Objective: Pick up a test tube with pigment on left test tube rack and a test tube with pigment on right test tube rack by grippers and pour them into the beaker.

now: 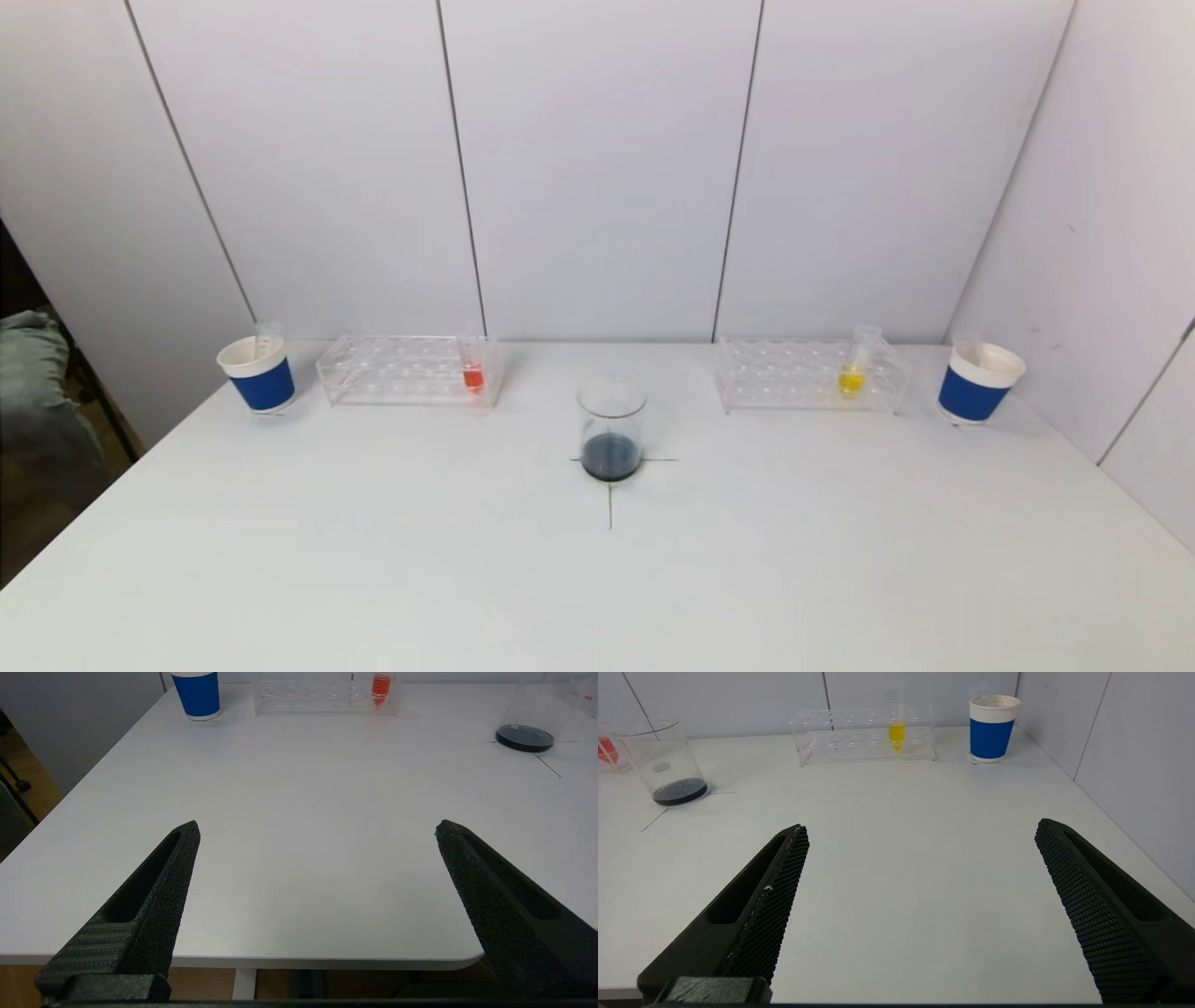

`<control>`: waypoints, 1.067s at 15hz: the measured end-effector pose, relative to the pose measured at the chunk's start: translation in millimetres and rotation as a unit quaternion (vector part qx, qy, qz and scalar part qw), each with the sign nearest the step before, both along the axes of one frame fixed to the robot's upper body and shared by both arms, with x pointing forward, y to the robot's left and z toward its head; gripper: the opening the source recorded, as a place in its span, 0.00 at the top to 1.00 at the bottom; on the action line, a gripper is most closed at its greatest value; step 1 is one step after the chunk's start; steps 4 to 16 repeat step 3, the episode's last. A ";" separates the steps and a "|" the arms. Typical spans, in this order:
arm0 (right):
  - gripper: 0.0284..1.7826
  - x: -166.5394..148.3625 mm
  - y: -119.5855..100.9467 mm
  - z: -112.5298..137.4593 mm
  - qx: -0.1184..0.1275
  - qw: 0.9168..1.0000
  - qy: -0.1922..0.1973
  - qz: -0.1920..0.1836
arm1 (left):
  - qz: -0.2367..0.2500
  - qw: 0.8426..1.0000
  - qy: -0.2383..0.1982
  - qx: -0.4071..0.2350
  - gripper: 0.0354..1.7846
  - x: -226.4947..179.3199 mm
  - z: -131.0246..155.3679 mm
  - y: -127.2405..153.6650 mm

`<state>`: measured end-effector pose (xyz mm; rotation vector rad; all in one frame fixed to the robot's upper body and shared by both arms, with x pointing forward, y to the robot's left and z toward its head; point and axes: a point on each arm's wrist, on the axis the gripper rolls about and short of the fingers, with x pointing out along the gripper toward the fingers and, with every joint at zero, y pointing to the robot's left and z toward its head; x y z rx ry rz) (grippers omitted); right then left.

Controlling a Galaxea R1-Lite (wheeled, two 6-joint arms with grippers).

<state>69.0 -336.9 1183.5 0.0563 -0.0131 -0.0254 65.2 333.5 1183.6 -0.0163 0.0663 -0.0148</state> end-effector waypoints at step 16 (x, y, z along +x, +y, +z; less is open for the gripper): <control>0.01 0.0 0.0 0.0 0.000 1.000 0.000 0.000 | 0.000 1.000 0.000 0.000 0.01 0.0 0.1 0.0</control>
